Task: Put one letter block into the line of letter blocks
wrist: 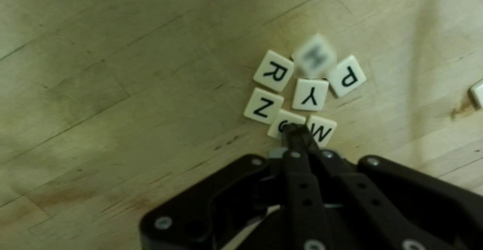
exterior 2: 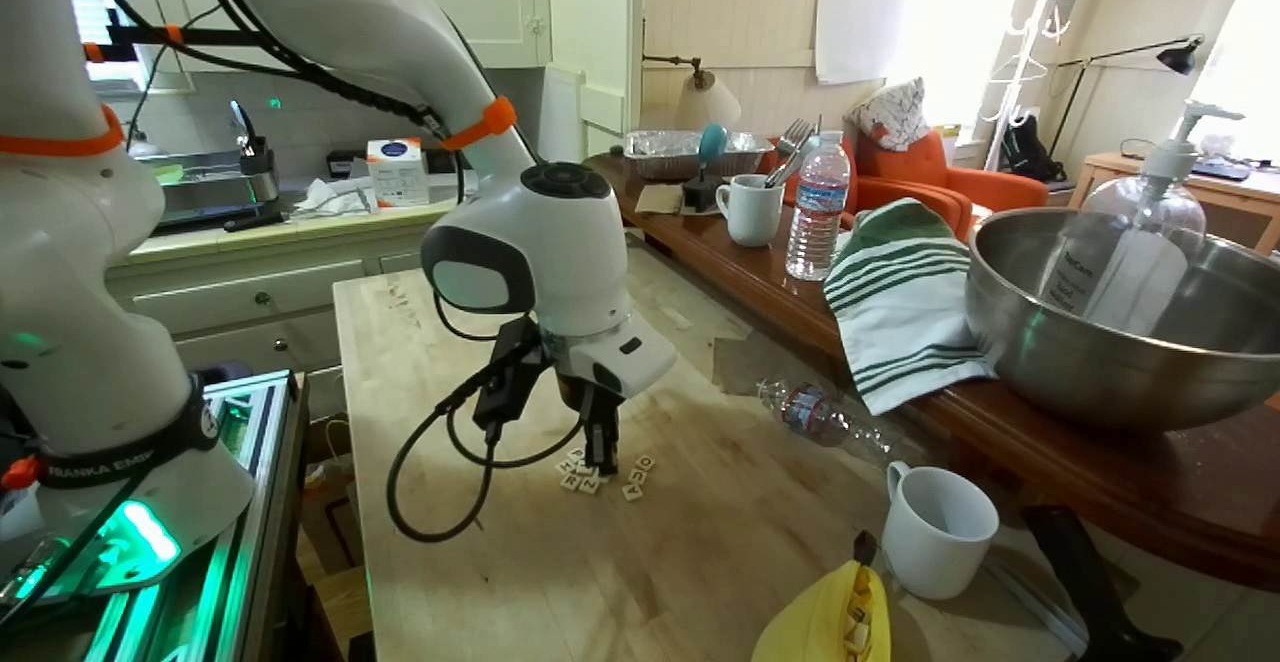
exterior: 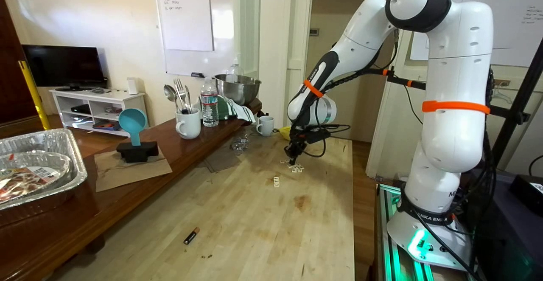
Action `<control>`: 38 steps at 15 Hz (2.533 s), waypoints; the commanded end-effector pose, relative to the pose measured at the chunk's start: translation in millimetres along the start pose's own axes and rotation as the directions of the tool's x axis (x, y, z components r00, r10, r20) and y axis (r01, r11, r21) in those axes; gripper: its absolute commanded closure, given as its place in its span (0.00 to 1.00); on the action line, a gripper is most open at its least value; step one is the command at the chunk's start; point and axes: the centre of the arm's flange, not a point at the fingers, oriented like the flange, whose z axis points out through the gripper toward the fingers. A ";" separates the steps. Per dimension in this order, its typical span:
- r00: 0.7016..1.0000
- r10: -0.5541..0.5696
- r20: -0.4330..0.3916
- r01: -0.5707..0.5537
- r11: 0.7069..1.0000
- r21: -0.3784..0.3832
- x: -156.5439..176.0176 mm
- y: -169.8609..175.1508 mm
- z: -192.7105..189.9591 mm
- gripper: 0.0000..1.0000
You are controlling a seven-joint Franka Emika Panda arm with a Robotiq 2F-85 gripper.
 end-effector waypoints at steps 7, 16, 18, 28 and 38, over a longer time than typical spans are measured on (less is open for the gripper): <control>0.974 -0.225 0.004 0.225 0.974 -0.017 6.3 -13.1 25.2 1.00; 0.822 -0.563 0.090 0.569 0.817 -0.094 1.9 -22.3 28.3 1.00; 0.793 -0.602 0.096 0.609 0.788 -0.095 2.0 -25.7 24.0 1.00; 0.863 -0.505 0.018 0.505 0.860 -0.071 2.8 -19.1 -30.3 1.00; 0.998 -0.049 0.039 0.049 0.999 -0.016 2.4 -13.1 -18.7 1.00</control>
